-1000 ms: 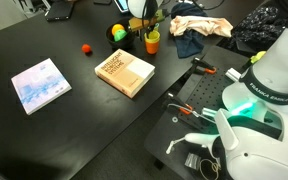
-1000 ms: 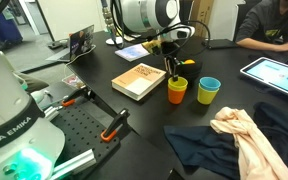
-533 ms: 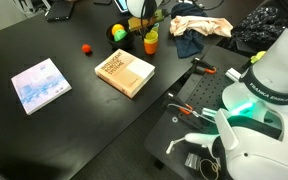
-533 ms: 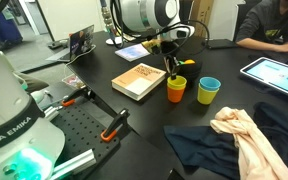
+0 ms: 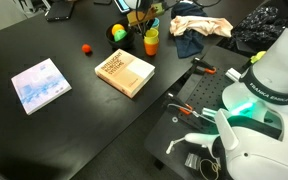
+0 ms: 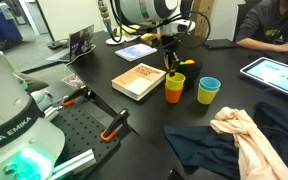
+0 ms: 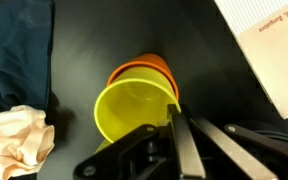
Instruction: Take the three cups out of the yellow cup and separate them
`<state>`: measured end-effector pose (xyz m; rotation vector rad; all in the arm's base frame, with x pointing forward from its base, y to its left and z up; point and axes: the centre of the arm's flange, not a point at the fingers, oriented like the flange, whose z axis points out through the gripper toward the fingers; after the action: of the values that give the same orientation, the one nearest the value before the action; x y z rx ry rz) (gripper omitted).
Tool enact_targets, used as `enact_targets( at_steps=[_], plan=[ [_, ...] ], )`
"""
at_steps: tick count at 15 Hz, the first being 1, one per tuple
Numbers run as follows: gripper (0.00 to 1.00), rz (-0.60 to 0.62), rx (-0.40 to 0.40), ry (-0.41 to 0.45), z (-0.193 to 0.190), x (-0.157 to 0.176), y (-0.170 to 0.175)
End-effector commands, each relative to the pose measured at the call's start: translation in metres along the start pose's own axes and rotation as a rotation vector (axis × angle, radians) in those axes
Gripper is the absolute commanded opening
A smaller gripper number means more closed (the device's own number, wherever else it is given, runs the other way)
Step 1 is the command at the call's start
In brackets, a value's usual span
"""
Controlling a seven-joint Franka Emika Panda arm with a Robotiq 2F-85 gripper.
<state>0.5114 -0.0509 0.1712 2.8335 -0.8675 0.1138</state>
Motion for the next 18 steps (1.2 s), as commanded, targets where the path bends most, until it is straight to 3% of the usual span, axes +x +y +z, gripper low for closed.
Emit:
enact_targets(
  at_steps=[1,10,14,18],
  plan=[
    [0.04,-0.004,0.014,0.001,-0.035,0.013,0.009],
    [0.04,-0.011,0.023,-0.047,-0.095,0.031,0.043],
    [0.04,0.027,-0.014,-0.079,-0.092,0.025,0.067],
    [0.04,0.026,-0.083,-0.082,-0.065,0.008,0.08]
  ],
)
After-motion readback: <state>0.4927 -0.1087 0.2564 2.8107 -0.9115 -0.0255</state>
